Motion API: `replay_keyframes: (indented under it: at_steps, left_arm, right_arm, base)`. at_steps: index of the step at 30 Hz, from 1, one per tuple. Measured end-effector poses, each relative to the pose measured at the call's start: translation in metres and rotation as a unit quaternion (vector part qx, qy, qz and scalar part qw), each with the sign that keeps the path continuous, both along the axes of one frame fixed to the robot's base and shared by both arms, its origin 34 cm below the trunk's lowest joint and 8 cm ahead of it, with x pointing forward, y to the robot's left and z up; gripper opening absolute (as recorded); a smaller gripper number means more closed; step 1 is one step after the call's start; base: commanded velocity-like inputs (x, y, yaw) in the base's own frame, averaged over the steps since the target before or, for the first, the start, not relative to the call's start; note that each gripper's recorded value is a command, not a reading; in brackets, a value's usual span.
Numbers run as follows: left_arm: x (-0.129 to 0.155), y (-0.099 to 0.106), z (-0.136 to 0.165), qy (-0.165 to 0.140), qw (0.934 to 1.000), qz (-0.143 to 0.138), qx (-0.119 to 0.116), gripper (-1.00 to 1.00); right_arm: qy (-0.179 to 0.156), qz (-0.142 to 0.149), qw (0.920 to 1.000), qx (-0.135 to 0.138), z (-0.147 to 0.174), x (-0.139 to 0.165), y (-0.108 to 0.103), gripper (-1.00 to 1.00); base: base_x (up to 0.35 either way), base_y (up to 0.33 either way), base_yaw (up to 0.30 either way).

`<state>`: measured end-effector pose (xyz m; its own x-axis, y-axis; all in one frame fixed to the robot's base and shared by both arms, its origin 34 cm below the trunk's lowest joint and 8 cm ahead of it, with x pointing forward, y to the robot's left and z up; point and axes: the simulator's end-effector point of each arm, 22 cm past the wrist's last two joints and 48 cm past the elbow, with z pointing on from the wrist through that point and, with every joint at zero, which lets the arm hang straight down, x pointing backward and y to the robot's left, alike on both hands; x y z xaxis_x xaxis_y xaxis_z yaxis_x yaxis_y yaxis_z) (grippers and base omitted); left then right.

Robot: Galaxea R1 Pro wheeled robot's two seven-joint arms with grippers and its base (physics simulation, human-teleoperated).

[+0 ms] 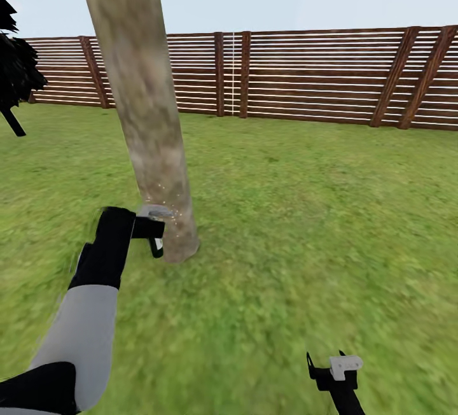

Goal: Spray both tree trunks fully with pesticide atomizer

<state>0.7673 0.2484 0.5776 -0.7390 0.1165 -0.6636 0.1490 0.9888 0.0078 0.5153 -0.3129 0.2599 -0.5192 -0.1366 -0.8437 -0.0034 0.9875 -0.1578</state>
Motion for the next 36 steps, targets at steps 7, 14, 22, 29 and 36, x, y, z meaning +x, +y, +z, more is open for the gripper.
replay_keyframes:
  at_steps: [7,14,22,29,36]
  left_arm:
    - [0.008,0.012,0.019,-0.02,0.9997,0.008,0.014,-1.0]
    - [0.008,0.071,0.028,-0.024,0.9981,0.043,0.037,-1.0]
    - [0.012,0.011,0.029,-0.028,0.9995,0.011,0.006,-1.0]
    - [0.007,0.065,0.03,-0.023,0.9992,0.026,0.02,-1.0]
    - [0.008,0.046,0.029,-0.023,0.9996,0.013,0.011,-1.0]
  right_arm:
    - [0.0,0.001,1.0,0.0,0.0,0.0,0.0,1.0]
    - [0.0,0.001,1.0,0.0,0.0,0.0,0.0,1.0]
    - [0.001,0.001,1.0,0.0,0.0,0.0,0.0,1.0]
    - [0.0,0.001,1.0,0.0,0.0,0.0,0.001,1.0]
    - [0.0,0.002,1.0,0.0,0.0,0.0,0.001,1.0]
  base:
    - [0.0,0.0,0.0]
    - [0.0,0.0,0.0]
    - [0.126,0.027,0.0]
    - [0.004,0.001,0.0]
    - [0.15,0.138,0.0]
